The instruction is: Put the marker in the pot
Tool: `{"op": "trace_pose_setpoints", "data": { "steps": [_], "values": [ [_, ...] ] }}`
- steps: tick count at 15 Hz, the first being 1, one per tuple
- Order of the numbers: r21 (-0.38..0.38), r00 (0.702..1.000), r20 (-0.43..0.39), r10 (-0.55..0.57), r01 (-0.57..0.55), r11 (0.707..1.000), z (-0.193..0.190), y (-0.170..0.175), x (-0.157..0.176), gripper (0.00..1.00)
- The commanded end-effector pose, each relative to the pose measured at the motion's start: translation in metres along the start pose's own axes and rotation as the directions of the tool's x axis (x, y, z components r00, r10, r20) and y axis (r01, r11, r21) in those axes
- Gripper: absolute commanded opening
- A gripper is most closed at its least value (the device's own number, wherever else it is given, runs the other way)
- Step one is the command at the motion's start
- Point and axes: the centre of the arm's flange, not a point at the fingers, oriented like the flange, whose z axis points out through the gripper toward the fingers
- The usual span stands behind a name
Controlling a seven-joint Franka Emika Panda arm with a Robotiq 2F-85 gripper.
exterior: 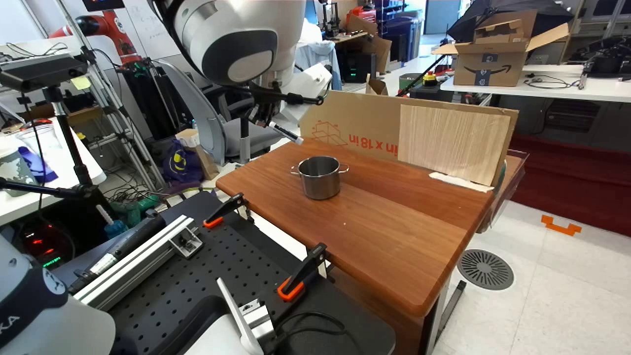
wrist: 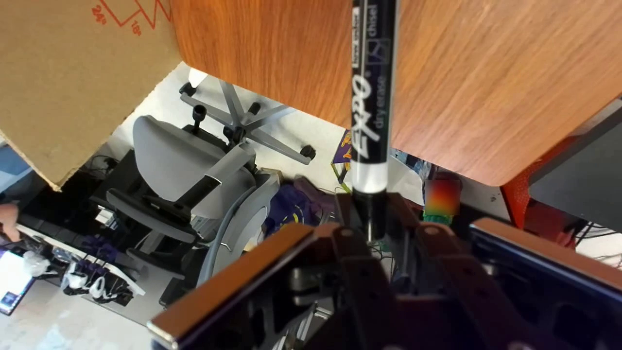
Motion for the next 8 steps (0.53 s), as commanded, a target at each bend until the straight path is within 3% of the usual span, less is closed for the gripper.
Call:
{"op": "trace_pose_setpoints", "data": {
  "steps": [1,8],
  "values": [
    [-0.042,0.999,-0.040,0.030,-0.032,0.999,-0.016,-0.012,-0.004,0.05],
    [-0.073,0.992,-0.053,0.113,-0.117,0.990,-0.034,-0.021,-0.026,0.05]
  ]
}}
